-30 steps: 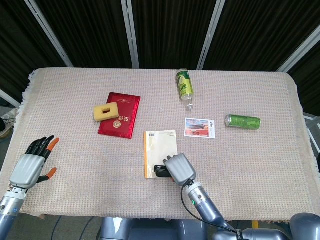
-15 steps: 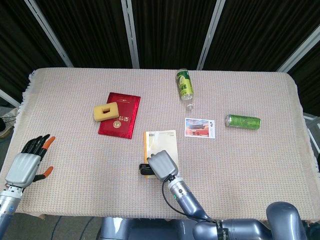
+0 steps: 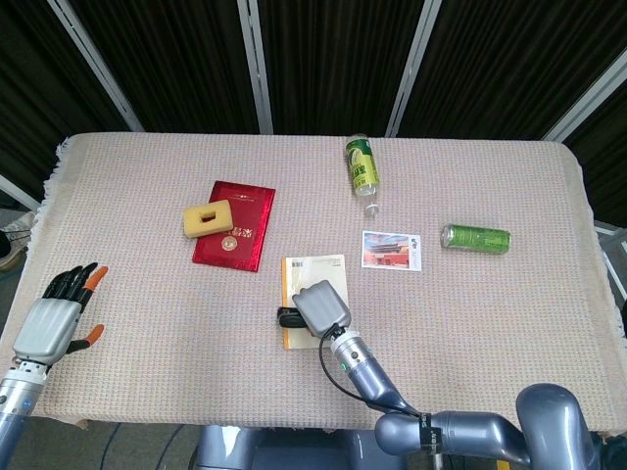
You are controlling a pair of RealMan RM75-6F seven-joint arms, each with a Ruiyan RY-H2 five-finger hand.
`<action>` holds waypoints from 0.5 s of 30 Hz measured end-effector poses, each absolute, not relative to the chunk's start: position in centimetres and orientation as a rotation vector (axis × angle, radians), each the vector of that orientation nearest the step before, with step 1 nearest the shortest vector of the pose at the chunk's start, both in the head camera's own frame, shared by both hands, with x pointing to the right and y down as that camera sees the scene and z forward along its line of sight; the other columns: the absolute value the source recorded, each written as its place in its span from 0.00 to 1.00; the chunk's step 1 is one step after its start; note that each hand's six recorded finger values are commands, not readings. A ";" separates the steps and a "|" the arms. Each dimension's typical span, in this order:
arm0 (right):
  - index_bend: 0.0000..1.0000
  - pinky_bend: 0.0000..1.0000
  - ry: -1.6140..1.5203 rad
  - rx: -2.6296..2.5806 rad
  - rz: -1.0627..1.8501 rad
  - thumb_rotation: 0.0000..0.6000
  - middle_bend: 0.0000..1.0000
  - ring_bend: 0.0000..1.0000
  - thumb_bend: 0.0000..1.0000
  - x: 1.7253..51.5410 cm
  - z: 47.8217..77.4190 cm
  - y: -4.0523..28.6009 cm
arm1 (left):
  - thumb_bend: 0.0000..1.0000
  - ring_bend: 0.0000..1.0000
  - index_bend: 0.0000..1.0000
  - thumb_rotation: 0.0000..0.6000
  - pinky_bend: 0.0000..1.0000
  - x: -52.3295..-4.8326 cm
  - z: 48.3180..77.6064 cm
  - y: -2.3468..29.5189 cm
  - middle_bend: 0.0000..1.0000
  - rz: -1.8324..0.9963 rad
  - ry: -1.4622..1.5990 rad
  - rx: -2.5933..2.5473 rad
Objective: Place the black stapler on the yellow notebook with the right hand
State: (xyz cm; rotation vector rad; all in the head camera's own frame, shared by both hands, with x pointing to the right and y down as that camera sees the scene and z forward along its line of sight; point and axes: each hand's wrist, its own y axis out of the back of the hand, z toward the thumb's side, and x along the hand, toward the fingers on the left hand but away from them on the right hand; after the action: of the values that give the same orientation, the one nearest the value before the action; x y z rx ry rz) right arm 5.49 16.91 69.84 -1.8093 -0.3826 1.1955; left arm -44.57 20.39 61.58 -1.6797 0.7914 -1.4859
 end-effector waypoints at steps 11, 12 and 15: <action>0.68 0.75 -0.372 -1.810 1.221 1.00 0.64 0.65 0.48 6.4 70.1 17.4 | 0.30 0.00 0.00 1.00 0.09 -44.1 61.6 20.6 0.00 -1.476 0.776 -1.692; 0.68 0.75 -0.370 -1.808 1.222 1.00 0.64 0.65 0.48 6.5 70.1 17.5 | 0.30 0.00 0.00 1.00 0.09 -44.1 61.6 20.6 0.00 -1.474 0.776 -1.693; 0.66 0.75 -0.363 -1.801 1.225 1.00 0.62 0.65 0.46 6.5 70.2 17.7 | 0.30 0.00 0.00 1.00 0.09 -44.1 61.4 20.6 0.00 -1.468 0.780 -1.691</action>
State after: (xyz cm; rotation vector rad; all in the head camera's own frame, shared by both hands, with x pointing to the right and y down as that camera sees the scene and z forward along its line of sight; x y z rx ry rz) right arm 6.50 17.67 70.18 -1.8007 -0.3632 1.2255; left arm -44.07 20.61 61.42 -1.6913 0.7800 -1.4679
